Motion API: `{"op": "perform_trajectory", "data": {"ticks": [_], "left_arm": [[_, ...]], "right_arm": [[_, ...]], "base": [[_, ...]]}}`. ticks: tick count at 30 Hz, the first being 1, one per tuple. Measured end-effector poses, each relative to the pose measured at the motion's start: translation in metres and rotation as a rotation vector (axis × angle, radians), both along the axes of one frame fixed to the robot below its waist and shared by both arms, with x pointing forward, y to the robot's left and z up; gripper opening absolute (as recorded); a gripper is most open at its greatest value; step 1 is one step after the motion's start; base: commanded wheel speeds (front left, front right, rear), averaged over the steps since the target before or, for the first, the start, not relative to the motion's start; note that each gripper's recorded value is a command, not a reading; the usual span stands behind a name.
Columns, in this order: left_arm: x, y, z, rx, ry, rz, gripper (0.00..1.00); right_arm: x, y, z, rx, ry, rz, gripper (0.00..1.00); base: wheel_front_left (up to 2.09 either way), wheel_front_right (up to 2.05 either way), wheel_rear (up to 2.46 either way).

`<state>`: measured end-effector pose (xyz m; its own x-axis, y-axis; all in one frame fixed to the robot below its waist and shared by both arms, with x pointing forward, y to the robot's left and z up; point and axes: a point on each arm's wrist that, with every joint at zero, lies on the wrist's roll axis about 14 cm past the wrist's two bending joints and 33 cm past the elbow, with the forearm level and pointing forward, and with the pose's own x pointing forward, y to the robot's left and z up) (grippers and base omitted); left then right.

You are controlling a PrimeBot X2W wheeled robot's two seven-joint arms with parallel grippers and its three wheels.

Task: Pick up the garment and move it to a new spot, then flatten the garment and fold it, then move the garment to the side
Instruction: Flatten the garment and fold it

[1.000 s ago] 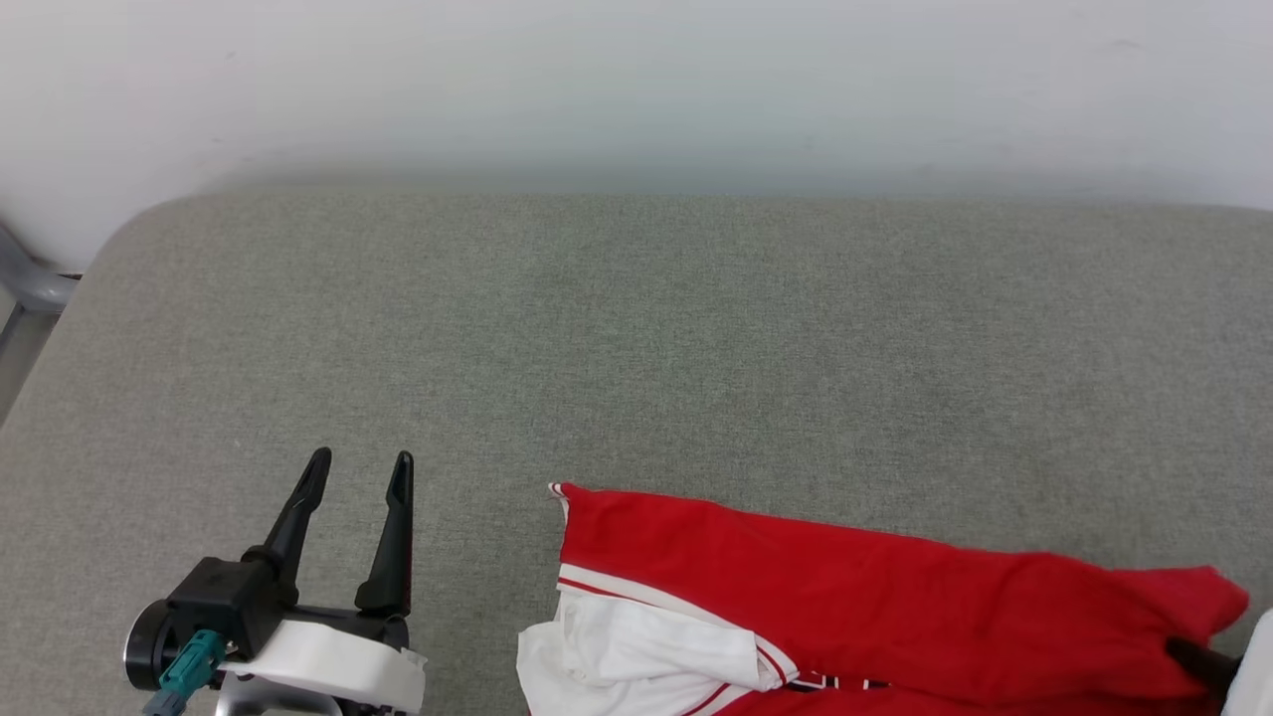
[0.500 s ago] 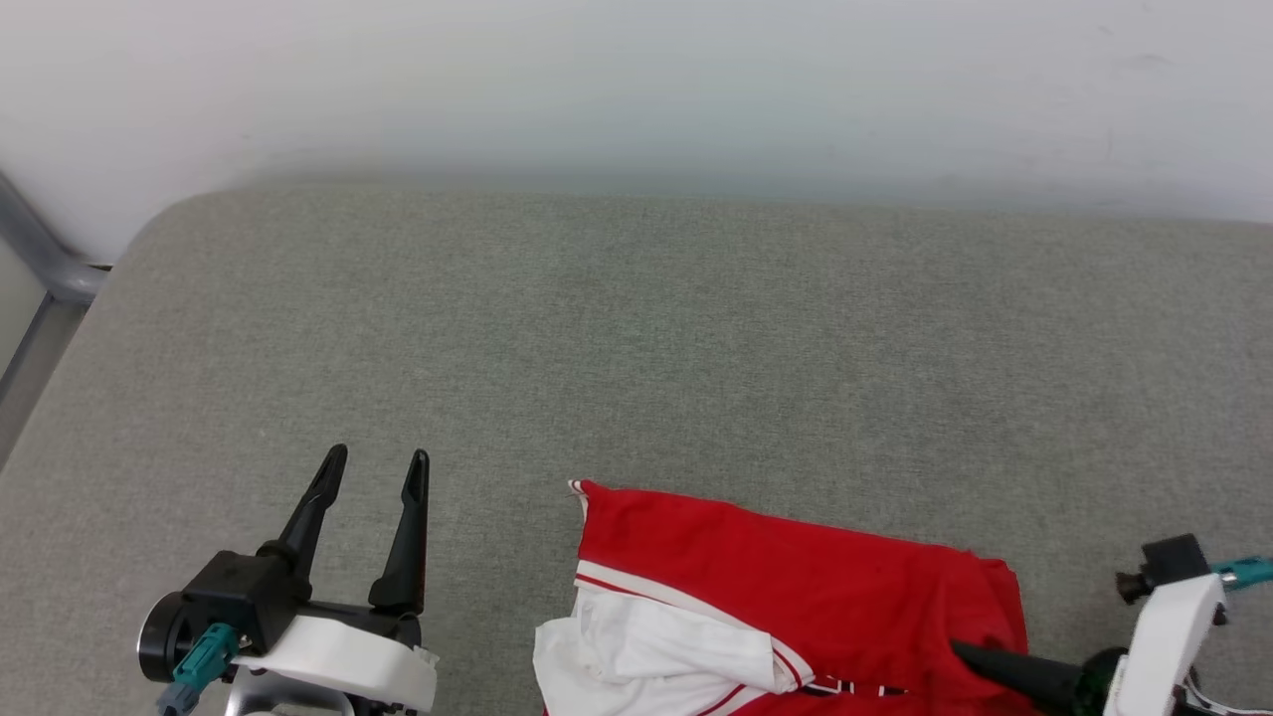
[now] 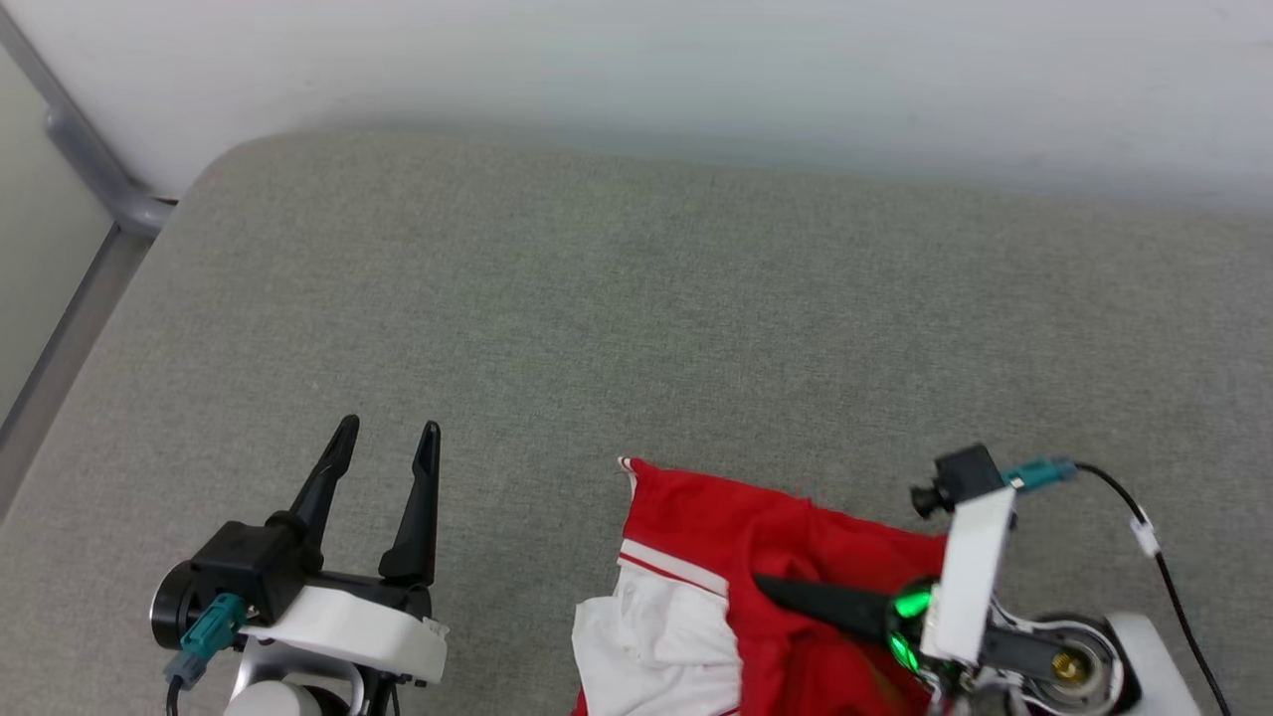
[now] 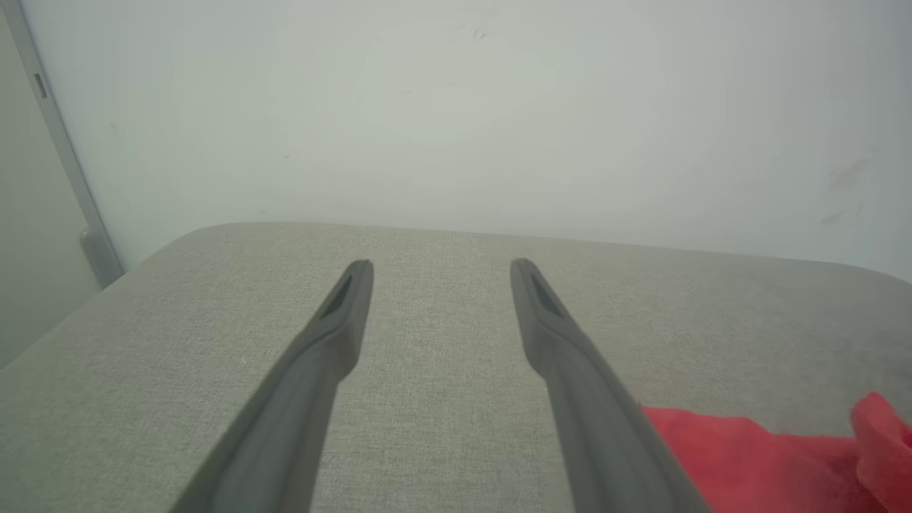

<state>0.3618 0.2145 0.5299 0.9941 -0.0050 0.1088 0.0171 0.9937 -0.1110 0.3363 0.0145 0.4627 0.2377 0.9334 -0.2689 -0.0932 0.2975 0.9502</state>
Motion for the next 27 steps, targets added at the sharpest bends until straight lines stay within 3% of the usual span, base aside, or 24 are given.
{"op": "perform_trajectory", "data": {"ticks": [4,13,15,16,22,27], "left_arm": [[0.005,0.004,-0.004,-0.003,0.013,0.007,1.00],[0.011,0.008,-0.019,-0.011,0.052,0.019,1.00],[0.013,0.007,-0.020,-0.013,0.055,0.013,1.00],[0.014,0.006,-0.021,-0.014,0.055,0.011,1.00],[0.016,0.001,-0.019,-0.013,0.047,-0.008,1.00],[0.015,-0.004,-0.012,-0.012,0.026,-0.023,1.00]], "right_arm": [[0.007,0.031,0.008,0.043,-0.025,0.049,0.00],[0.005,0.053,-0.033,-0.062,0.016,0.084,0.00],[0.003,0.054,-0.036,-0.070,0.019,0.085,0.47],[0.003,0.055,-0.036,-0.071,0.016,0.084,1.00],[0.005,0.056,-0.023,-0.051,-0.026,0.057,1.00],[0.013,0.053,0.002,-0.046,-0.148,0.019,1.00]], "base": [[0.00,0.00,0.00],[0.00,0.00,0.00],[0.00,0.00,0.00],[0.00,0.00,0.00],[0.00,0.00,0.00],[0.00,0.00,0.00]]}}
